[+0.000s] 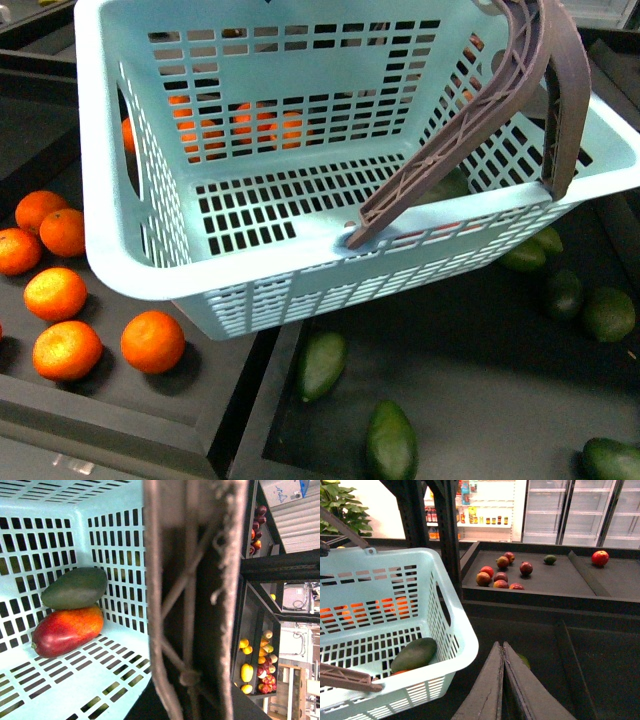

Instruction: Pick mango and avocado into basket

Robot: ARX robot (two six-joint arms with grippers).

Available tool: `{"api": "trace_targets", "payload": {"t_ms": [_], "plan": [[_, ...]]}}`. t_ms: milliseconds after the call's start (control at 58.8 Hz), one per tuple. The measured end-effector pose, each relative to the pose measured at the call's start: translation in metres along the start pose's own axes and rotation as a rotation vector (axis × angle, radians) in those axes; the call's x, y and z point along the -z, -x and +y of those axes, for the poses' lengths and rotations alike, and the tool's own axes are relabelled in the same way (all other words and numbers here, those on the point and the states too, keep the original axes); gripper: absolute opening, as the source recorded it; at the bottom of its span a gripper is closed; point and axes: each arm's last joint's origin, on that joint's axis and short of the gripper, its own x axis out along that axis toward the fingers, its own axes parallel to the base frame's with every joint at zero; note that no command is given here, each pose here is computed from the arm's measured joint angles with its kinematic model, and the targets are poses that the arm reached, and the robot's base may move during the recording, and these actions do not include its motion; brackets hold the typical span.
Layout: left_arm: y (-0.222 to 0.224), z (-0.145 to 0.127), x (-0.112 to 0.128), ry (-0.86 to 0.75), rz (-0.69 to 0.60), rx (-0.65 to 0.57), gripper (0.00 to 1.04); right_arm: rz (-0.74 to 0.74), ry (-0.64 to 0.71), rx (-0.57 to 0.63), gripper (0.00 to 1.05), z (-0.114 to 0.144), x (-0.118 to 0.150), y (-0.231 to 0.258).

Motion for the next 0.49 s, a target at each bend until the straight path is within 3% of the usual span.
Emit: {"api": "trace_targets", "payload": {"t_ms": [493], "plan": [[0.0,0.0,0.0,-0.001,-0.001,-0.001,0.06,-0.002,0.0,0.0,0.02,0.0,0.02,0.03]]}}
